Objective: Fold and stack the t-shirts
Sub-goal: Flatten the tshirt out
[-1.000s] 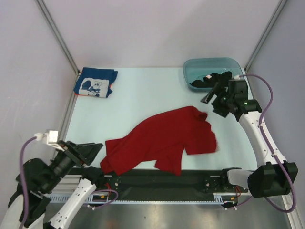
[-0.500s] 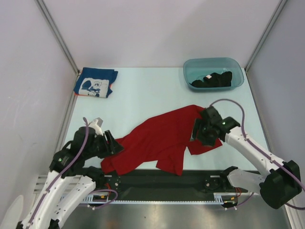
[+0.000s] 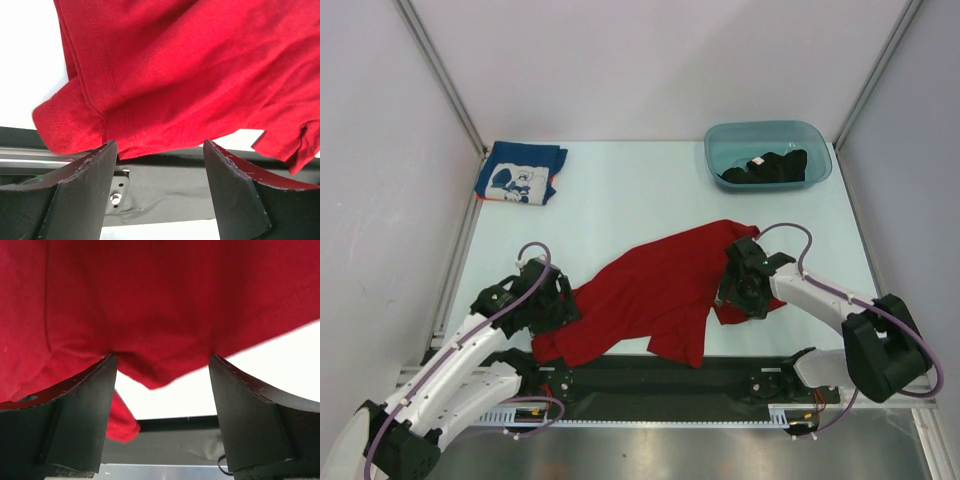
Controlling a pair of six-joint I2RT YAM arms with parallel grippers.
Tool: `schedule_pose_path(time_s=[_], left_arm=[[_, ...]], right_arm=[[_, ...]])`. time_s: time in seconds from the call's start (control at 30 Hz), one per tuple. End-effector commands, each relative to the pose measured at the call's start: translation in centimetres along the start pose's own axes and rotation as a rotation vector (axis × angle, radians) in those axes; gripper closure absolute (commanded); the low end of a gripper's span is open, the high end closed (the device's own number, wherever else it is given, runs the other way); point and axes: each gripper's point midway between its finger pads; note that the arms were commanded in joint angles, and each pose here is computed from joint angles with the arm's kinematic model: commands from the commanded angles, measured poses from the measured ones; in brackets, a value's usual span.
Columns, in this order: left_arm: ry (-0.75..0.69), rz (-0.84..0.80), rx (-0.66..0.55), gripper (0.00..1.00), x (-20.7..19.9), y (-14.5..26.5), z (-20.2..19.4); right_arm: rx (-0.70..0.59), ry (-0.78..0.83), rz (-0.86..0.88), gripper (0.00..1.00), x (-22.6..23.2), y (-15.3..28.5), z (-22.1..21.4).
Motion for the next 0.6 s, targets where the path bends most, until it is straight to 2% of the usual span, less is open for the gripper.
schedule_pose_path(time_s=[0.0,0.1,0.2,0.27,0.3,0.37,0.4,0.47,0.5,0.57], left_arm=[[0.079,0.006,-0.037,0.25,-0.5,-1.1,0.6],[0.085,0.038,0.006,0.28,0.3,-2.7,-0.6],[0.091,0.039,0.042,0.32,0.1,-3.6,-1.2],[0.091,0.041,0.038,0.37,0.1,-3.7,-1.1],[0.089,0.035,0.033,0.39,0.0,-3.7,-1.0],[0.089,0.031,0.03,0.46,-0.1,-3.8,-1.0],[0.094,0.028,0.031,0.48,-0.1,-3.8,-1.0],[0.098,0.015,0.028,0.59,-0.4,-4.0,-0.9],[0.095,0.013,0.026,0.62,-0.4,-4.0,-0.9],[0.092,-0.002,0.015,0.76,-0.9,-4.1,-0.5]], right_arm=[[-0.057,-0.016,0.027,0.22,1.5,-0.7,1.9],[-0.047,-0.03,0.024,0.3,1.9,-1.3,1.9],[-0.046,-0.039,0.024,0.49,1.8,-1.4,1.9],[-0.06,-0.038,0.034,0.54,1.9,-1.0,2.1],[-0.065,-0.029,0.039,0.6,1.8,-0.8,2.1],[-0.076,-0.025,0.047,0.66,1.8,-0.4,2.2],[-0.08,-0.022,0.055,0.72,1.8,-0.3,2.2],[-0.077,-0.005,0.082,0.81,2.1,-0.2,2.1],[-0.078,0.003,0.088,0.9,2.2,-0.1,2.1],[-0.071,0.011,0.085,0.97,2.1,0.1,1.9]])
Point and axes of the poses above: each gripper's point midway between its finger pads, its own y axis back along the fingers, its own x axis along the line the jaws close on, z = x × y, and after that the axes turned 1 degree about y, right-handed
